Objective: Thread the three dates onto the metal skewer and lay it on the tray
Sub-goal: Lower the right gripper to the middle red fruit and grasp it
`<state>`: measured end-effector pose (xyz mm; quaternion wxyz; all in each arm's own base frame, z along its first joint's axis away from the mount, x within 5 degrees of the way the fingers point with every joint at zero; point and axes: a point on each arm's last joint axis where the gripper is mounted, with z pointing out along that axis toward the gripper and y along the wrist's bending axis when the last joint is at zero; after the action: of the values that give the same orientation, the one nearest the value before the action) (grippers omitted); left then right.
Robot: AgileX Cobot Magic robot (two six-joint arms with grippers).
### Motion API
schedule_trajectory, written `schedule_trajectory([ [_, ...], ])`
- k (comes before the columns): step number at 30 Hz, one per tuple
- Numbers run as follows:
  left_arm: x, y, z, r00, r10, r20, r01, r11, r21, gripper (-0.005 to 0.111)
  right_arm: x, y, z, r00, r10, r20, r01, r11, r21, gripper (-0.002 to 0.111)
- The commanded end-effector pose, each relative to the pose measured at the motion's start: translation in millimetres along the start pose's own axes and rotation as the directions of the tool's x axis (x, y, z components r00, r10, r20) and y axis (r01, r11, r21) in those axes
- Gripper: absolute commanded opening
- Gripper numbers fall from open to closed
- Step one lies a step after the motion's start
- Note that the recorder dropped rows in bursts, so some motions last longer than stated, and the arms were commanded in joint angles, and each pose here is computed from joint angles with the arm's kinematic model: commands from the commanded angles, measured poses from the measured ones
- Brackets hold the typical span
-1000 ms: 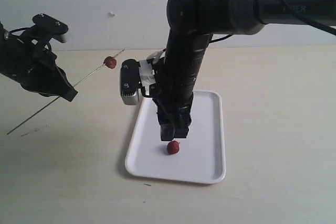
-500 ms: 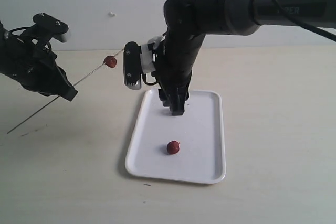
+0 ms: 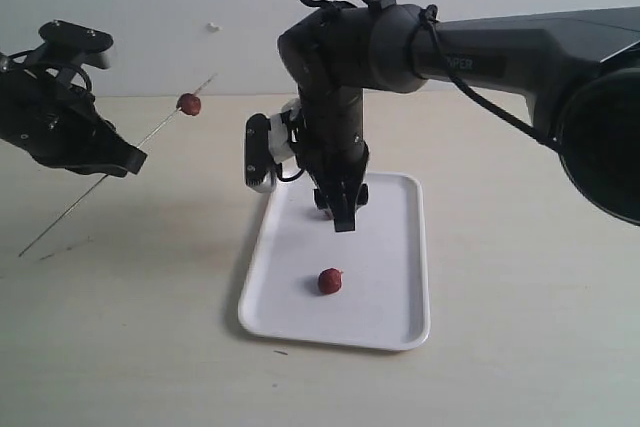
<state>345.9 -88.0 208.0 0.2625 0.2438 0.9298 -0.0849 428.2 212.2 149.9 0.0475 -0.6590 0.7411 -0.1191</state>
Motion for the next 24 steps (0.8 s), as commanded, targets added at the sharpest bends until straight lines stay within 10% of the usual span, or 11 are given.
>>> schedule_trajectory([
  [1,-1,11.0,-6,0.998,-0.051,0.026,0.052,0.998,-0.029,0.0,-8,2,-7,0.997,-0.081,0.002,0.081,0.997,0.018,0.056],
  [24,1,13.3,-6,0.998,-0.059,0.013,0.06,0.998,-0.026,0.0,-20,0,22,0.989,-0.144,-0.01,0.145,0.985,0.097,0.055],
])
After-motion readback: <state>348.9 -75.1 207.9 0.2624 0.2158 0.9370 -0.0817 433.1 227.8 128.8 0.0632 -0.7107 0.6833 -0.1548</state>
